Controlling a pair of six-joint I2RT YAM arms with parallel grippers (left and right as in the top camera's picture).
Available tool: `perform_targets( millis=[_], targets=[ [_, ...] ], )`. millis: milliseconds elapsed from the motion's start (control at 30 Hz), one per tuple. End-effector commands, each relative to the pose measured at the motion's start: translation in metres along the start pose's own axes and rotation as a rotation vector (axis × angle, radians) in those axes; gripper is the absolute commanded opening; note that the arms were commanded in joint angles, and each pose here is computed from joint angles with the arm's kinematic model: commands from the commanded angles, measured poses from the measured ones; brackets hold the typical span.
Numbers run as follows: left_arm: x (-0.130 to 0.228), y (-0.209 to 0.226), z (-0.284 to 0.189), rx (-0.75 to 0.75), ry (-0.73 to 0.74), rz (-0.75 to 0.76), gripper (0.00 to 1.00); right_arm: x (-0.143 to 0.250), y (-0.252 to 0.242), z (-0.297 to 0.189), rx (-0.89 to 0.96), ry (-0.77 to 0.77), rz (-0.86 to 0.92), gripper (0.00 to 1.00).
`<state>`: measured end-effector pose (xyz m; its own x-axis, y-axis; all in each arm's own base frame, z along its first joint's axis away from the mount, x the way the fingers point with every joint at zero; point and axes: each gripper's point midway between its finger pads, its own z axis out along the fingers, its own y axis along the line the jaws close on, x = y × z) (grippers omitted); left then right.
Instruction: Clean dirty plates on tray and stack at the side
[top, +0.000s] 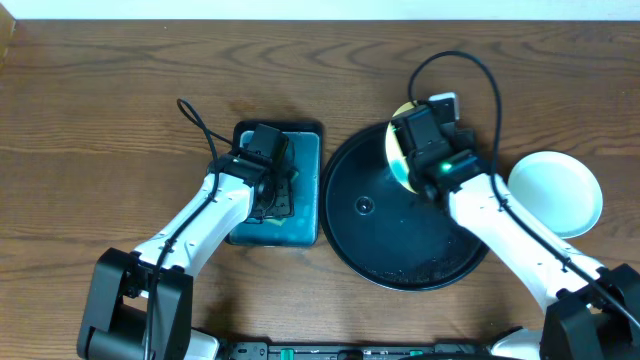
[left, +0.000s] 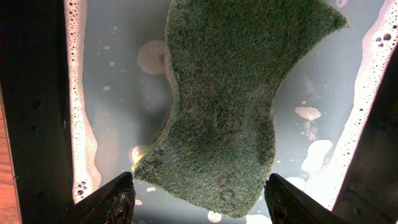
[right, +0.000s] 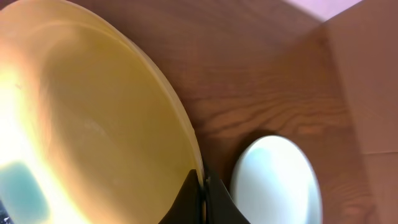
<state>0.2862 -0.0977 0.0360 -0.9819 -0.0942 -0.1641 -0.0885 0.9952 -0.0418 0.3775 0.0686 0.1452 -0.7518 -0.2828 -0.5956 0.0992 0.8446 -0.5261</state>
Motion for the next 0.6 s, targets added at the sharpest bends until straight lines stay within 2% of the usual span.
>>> perform_targets(
  millis=[0, 567],
  targets=[
    [-0.002, 0.003, -0.001, -0.01, -0.007, -0.012, 0.68, -0.011, -0.013, -0.017, 0.145, -0.072, -0.034, 0.01],
    [-0.002, 0.003, -0.001, -0.01, -0.007, -0.012, 0.68, -0.038, -0.006, -0.094, 0.396, -0.325, -0.087, 0.01]
  ],
)
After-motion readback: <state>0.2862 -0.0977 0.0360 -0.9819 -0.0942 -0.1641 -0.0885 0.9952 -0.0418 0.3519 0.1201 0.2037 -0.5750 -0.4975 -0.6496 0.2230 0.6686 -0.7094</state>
